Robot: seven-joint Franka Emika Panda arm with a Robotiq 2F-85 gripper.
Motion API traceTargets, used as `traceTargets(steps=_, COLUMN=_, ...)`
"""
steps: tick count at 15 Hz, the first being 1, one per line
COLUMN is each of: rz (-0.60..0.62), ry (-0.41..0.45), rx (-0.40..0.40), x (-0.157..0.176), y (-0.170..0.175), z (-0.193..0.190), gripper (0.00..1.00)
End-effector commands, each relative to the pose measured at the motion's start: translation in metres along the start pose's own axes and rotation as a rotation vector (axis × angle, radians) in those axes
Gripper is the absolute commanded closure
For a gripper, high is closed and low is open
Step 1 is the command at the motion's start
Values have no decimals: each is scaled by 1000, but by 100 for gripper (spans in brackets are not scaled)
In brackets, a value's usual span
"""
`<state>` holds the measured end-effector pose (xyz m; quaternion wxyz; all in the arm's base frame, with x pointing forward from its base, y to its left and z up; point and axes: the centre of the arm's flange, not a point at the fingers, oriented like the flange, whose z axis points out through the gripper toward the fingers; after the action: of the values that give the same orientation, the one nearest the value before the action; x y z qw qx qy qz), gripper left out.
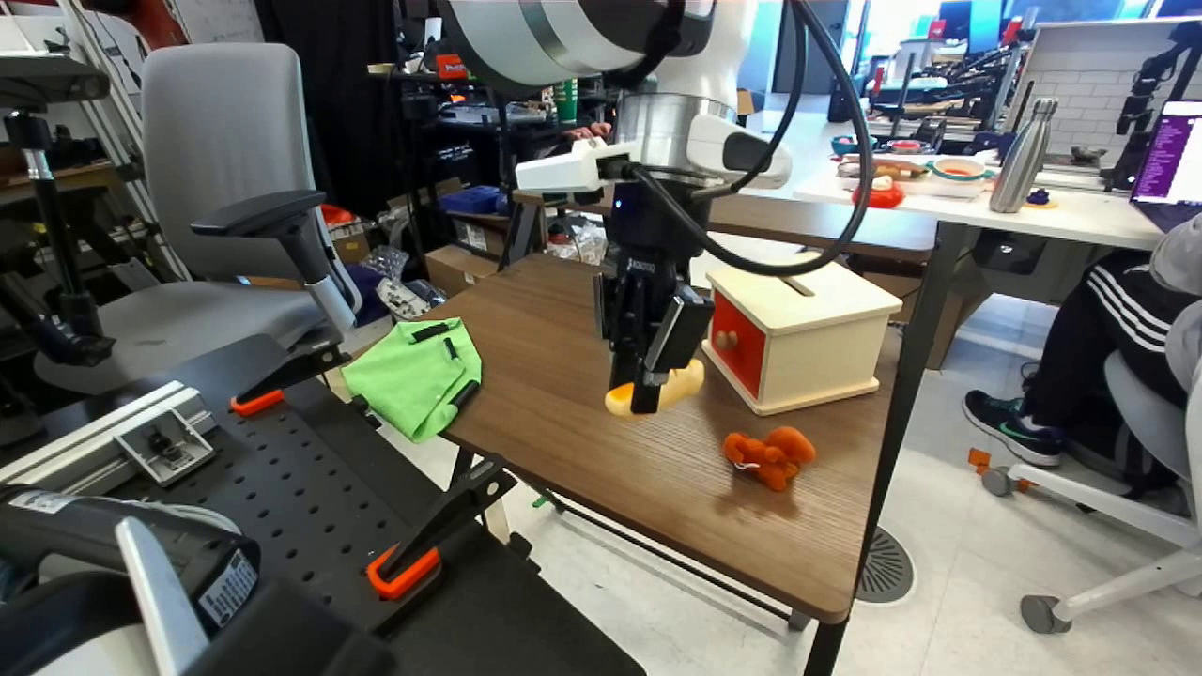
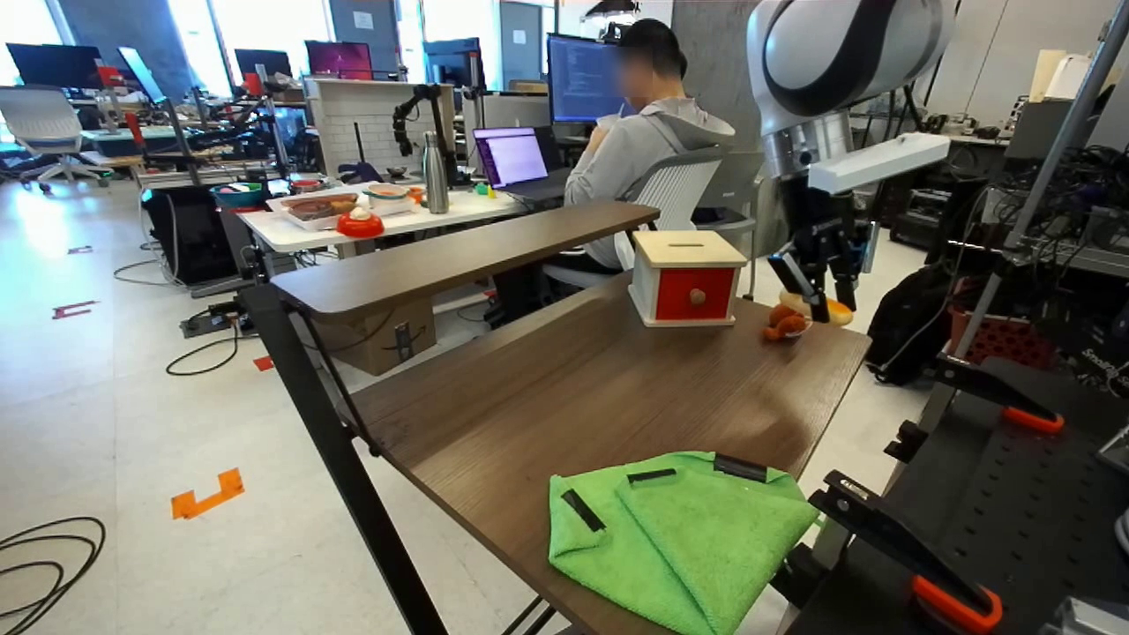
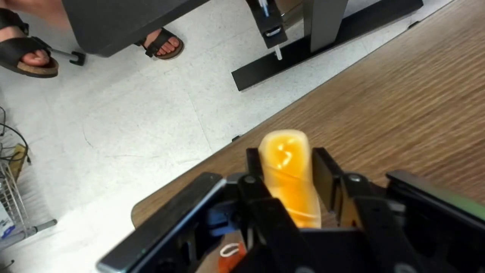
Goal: Move the orange thing to the right
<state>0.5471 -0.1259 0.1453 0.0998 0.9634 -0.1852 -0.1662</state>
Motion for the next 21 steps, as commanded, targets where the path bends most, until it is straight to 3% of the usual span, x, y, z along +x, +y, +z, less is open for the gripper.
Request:
traceTargets(steps=1, rz=35, ry=10, rx=8, x=2, y=27, z=16, gripper=88)
traceTargets(steps=12, rz=54, ry=-30, rx=-22, x=19, y=31, z=57, gripper=88)
traceTargets(steps=21, rz=62, ry=-30, rx=-33, x=42, y=24, z=69, gripper=88)
